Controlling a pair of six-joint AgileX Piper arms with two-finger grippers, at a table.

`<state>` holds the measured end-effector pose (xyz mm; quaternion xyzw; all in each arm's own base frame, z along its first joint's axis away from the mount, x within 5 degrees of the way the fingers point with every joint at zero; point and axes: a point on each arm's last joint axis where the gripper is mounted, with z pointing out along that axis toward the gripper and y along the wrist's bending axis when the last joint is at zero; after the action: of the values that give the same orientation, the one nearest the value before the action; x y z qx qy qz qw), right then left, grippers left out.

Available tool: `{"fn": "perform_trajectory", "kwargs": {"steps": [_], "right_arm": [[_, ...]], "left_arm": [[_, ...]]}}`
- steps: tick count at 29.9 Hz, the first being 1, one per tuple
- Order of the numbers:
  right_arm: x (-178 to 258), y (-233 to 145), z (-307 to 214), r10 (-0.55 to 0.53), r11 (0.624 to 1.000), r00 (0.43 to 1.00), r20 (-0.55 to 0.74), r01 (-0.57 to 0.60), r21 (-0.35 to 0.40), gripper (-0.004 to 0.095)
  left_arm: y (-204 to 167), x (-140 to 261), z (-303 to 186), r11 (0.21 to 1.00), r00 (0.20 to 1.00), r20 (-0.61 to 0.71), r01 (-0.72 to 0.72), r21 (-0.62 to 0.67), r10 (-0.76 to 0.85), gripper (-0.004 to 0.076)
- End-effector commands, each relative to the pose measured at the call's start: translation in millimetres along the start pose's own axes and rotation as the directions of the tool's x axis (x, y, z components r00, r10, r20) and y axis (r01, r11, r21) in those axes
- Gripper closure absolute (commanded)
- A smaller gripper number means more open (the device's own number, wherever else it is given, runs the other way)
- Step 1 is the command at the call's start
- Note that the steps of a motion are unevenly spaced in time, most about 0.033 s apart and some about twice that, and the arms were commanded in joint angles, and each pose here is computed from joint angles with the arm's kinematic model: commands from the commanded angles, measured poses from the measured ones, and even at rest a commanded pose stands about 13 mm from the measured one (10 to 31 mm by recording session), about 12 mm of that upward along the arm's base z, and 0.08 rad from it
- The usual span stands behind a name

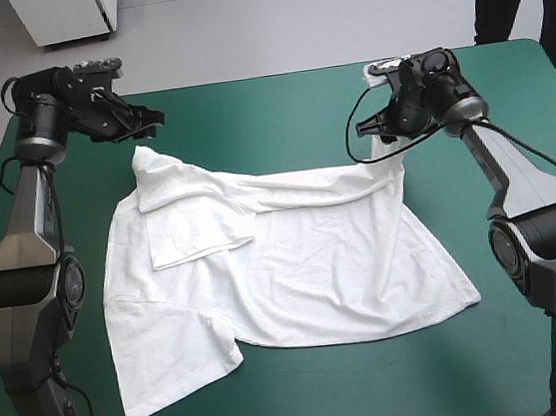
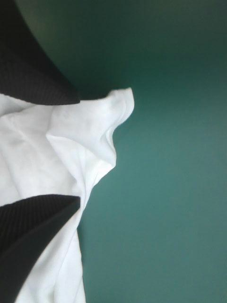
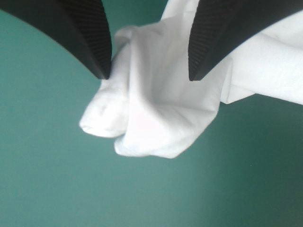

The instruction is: Fold the cloth

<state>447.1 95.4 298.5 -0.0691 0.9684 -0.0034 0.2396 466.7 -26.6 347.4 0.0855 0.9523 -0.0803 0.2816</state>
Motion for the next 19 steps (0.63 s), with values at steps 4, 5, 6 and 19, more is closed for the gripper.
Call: {"fn": "perform_trajectory", "kwargs": {"steps": [4, 5, 6, 19], "right_arm": [[-4, -28, -91, 0.051, 0.999, 0.984, 0.171, -0.052, 0.001, 0.0417], [-2, -32, -101, 0.058, 0.998, 0.981, 0.184, -0.060, 0.004, 0.0421], [0, -35, -108, 0.061, 0.998, 0.979, 0.194, -0.064, 0.008, 0.0429], [54, -44, -164, 0.091, 0.996, 0.979, 0.180, -0.092, -0.004, 0.0441]], "left_arm": [[-15, -3, -88, 0.998, 0.991, 0.132, 0.002, -0.062, 0.006, 0.0315], [-15, 0, -93, 0.997, 0.992, 0.129, 0.007, -0.073, 0.002, 0.0327], [-15, 4, -96, 0.997, 0.993, 0.119, 0.010, -0.079, 0.000, 0.0337], [-12, 109, -77, 0.982, 0.970, -0.240, 0.004, -0.190, -0.050, 0.0362]]}}
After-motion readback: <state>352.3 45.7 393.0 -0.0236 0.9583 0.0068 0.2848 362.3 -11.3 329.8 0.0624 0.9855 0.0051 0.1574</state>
